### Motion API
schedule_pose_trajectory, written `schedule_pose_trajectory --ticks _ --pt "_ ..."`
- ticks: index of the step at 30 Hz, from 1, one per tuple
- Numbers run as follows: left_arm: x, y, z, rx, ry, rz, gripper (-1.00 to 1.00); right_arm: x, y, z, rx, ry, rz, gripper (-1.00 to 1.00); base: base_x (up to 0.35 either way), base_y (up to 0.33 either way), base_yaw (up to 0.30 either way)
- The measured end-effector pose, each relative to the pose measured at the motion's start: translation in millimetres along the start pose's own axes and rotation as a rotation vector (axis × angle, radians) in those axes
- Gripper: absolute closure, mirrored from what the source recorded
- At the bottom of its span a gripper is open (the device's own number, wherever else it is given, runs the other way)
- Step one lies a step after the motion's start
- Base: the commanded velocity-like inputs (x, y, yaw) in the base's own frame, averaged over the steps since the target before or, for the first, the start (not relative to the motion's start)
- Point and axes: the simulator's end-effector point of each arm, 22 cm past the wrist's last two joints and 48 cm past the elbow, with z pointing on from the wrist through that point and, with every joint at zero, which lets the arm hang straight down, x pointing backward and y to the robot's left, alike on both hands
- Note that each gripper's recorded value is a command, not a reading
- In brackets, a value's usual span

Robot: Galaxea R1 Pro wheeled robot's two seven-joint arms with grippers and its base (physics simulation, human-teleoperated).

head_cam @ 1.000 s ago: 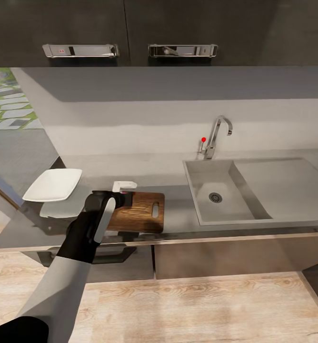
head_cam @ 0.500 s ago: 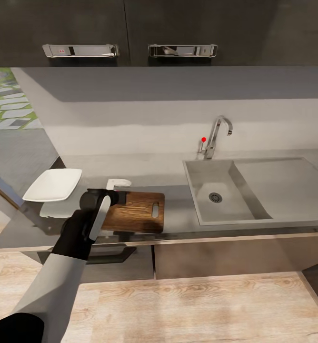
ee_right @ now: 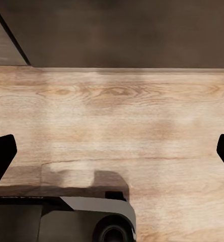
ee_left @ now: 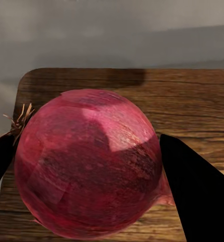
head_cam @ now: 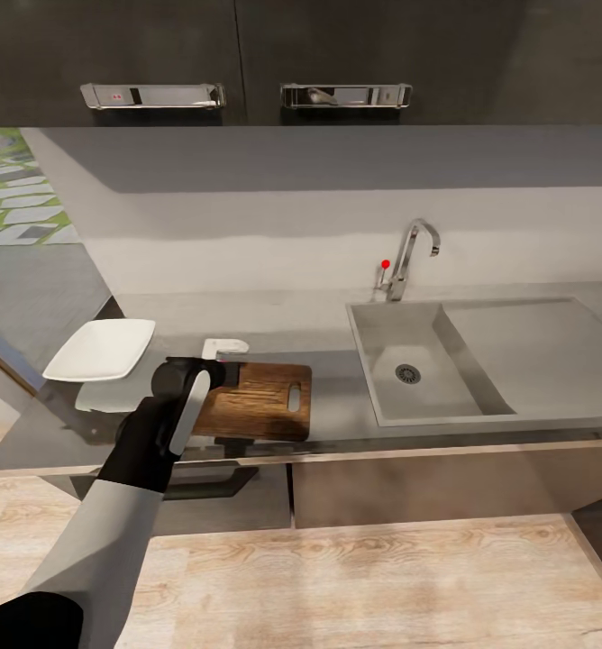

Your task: In the kitchen, take the Vidalia onion out of the sink, dice it on the chopping board with the paring knife, put the diced onion into the bowl on the countertop, then place both the paring knife and the chopping board into the sink.

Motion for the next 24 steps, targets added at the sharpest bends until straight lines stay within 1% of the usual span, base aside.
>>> schedule_pose_trajectory --ticks 10,24 --pt "-0.1 -0.6 0.0 0.001 0.0 0.002 1.0 0.0 0.1 0.1 0.0 0.0 0.0 -1.0 -0.138 -0.094 0.0" --pt "-0.1 -0.6 -0.1 0.001 0.0 0.002 1.0 -0.1 0.4 0.0 0.0 0.0 0.001 -1.0 -0.008 -0.007 0.0"
